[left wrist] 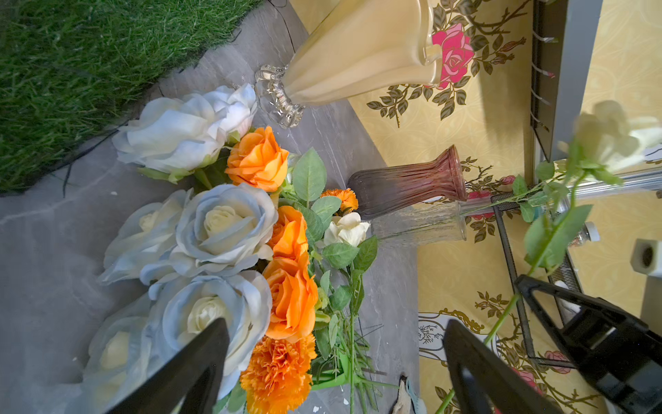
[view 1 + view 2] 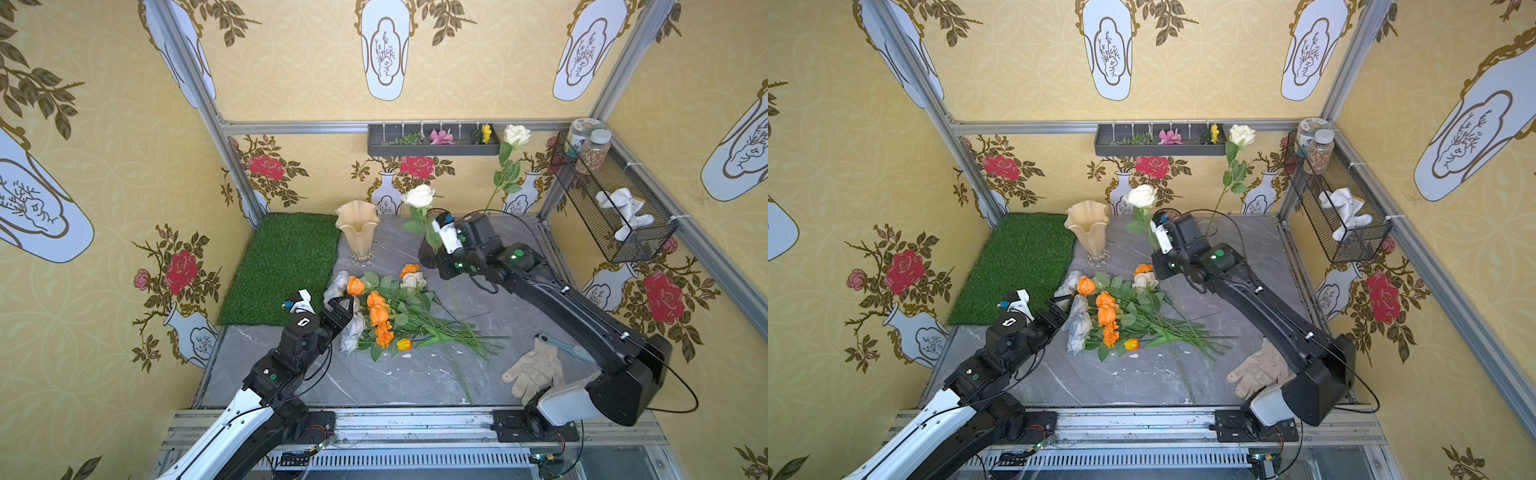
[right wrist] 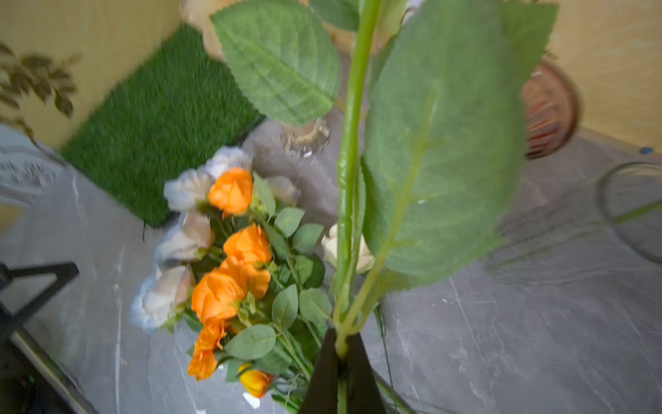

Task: Arrange the flowers in different vases according to their colors
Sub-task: Pick up the flower at the center of the board, then insert the flower into the vase.

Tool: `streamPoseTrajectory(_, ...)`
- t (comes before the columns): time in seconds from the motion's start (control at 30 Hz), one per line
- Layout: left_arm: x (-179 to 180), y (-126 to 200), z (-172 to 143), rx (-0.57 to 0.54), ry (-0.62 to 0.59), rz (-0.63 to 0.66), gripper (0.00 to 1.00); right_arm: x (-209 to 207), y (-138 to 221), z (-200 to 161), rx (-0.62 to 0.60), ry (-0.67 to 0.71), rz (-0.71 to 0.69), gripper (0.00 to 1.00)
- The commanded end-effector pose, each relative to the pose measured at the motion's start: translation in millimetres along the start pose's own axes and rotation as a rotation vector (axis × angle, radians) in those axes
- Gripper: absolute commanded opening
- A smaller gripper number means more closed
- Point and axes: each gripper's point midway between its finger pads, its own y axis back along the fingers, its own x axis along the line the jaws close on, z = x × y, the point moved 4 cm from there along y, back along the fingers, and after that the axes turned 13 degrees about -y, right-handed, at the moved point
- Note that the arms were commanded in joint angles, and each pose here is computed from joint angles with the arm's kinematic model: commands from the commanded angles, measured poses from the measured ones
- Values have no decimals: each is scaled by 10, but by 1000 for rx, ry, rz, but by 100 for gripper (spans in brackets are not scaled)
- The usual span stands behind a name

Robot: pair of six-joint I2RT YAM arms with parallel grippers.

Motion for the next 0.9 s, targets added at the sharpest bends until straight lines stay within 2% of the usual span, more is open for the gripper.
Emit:
streamPoseTrajectory(0.0,2,3,9,-13,-1,-8,95,40,358,483,-275,-85,124,0)
streamPoseTrajectory(0.1,2,6,10,-13,1,-9,95,-89,666,807,-470,-113,124,0)
streamPoseTrajectory(0.23,3,2,10,-14,-1,-7,95,-383,1052,1259,-736,-145,56,0)
streamPoseTrajectory(0.43,-3,-15,10,-11,-8,-5,95,-608,1495,1720,-1129,-126,-11,0)
streamPoseTrajectory(0.7,-22,-47,11,-3,-21,-1,95,-1100,1515,2033,-1271,-165,-128,0)
streamPoseTrajectory(0.87,-31,-61,15,-2,-27,1,95,-1504,1452,2107,-1298,-233,-153,0)
